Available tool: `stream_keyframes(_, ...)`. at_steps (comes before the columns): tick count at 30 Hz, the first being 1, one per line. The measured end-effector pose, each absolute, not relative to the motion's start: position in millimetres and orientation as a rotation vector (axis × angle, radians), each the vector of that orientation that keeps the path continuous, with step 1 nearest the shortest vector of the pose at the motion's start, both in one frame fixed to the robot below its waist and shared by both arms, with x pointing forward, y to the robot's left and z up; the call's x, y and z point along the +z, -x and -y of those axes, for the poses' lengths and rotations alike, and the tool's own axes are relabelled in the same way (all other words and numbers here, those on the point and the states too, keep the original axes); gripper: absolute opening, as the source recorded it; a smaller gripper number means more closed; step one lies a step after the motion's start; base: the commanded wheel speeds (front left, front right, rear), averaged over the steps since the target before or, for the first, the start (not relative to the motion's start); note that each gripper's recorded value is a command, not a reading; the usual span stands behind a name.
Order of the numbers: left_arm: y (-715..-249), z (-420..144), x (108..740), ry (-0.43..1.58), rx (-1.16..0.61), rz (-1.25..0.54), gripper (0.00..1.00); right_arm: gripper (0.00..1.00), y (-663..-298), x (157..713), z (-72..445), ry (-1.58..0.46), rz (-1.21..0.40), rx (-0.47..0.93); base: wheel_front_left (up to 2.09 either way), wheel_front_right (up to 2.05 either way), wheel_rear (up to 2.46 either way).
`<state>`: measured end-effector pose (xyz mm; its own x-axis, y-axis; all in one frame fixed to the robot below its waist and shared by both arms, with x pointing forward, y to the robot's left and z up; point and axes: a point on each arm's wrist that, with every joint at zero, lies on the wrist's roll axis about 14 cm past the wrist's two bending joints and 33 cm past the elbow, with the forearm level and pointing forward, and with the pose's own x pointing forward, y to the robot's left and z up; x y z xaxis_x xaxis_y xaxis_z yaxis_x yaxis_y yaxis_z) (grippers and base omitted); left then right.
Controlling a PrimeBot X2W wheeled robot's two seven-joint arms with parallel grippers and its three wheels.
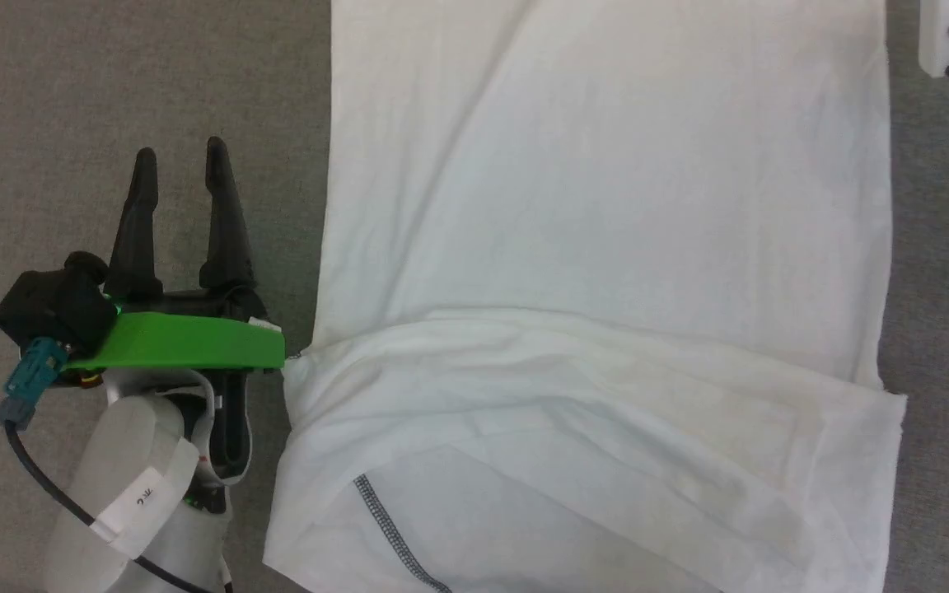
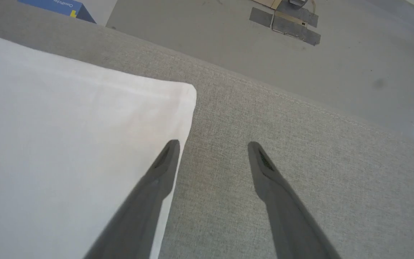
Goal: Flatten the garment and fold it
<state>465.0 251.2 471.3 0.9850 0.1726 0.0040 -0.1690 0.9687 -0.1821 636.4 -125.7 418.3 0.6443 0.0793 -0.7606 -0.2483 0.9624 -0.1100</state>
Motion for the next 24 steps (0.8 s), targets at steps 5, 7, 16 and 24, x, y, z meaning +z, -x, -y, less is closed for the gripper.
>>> stream_keyframes(5,-461.2,-260.1,455.4,0.164,0.203,-0.019,1.00,1.00,-644.5,383.7,111.3,0.259,-0.938,0.208,0.00,0.00,0.00)
stream_keyframes(7,-460.1,-264.5,450.6,0.157,0.215,-0.031,1.00,1.00,-643.5,367.9,101.3,0.278,-0.968,0.235,0.00,0.00,0.00)
stream_keyframes(16,-458.4,-269.9,433.7,0.134,0.224,-0.075,1.00,0.00,-649.9,355.8,86.5,0.286,-0.990,0.283,0.00,0.00,0.00)
stream_keyframes(24,-522.4,-262.5,467.5,0.158,0.100,-0.059,1.00,0.00,-646.9,365.1,94.6,0.293,-0.970,0.286,0.00,0.00,0.00)
